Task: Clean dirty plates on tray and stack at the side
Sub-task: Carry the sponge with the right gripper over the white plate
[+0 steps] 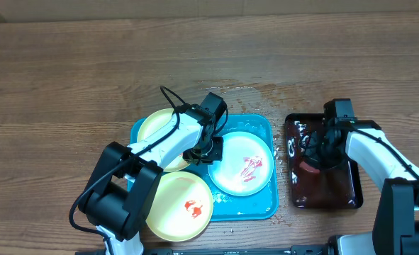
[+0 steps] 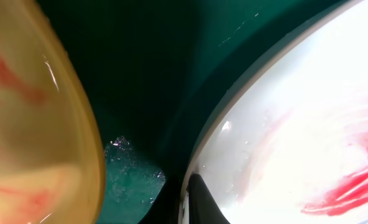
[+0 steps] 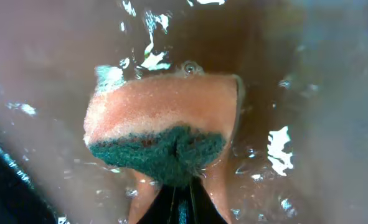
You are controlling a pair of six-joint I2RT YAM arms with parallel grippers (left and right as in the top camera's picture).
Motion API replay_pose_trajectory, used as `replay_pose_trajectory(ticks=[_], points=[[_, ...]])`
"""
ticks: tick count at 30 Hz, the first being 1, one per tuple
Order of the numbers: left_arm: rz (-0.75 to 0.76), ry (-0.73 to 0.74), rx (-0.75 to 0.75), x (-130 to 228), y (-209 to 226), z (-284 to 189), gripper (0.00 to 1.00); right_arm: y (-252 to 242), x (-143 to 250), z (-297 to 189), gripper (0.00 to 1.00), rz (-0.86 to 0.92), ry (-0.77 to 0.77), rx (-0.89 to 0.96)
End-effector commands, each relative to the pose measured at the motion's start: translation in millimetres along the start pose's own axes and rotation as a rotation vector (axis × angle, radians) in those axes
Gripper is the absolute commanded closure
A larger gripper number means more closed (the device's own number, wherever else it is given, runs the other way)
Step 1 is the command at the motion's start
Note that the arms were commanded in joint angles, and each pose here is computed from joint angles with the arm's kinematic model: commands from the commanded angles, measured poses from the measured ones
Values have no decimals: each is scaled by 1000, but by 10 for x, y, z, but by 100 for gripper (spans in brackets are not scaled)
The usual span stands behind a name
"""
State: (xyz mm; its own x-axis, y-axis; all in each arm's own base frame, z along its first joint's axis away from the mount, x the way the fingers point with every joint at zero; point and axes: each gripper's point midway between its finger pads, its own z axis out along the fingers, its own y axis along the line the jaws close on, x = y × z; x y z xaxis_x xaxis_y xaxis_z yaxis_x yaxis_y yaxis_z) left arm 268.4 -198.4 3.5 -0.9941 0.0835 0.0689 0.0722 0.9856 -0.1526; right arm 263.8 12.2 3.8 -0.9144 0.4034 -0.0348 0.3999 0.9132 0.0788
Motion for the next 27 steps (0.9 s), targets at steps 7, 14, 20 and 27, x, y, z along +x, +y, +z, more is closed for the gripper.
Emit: replay_pose_trajectory(ticks=[7, 14, 20, 27], points=[[1, 18, -59, -1, 112, 187, 96, 130, -130, -550, 96, 1, -21, -28], [3, 10, -55, -21, 102, 188, 96, 200, -243, -809, 96, -49, -45, -38], [4, -1, -50, -48, 88, 189, 96, 148, -243, -807, 96, -49, -47, -9], [31, -8, -31, -71, 50, 190, 96, 474, -141, -847, 96, -230, -5, -196]])
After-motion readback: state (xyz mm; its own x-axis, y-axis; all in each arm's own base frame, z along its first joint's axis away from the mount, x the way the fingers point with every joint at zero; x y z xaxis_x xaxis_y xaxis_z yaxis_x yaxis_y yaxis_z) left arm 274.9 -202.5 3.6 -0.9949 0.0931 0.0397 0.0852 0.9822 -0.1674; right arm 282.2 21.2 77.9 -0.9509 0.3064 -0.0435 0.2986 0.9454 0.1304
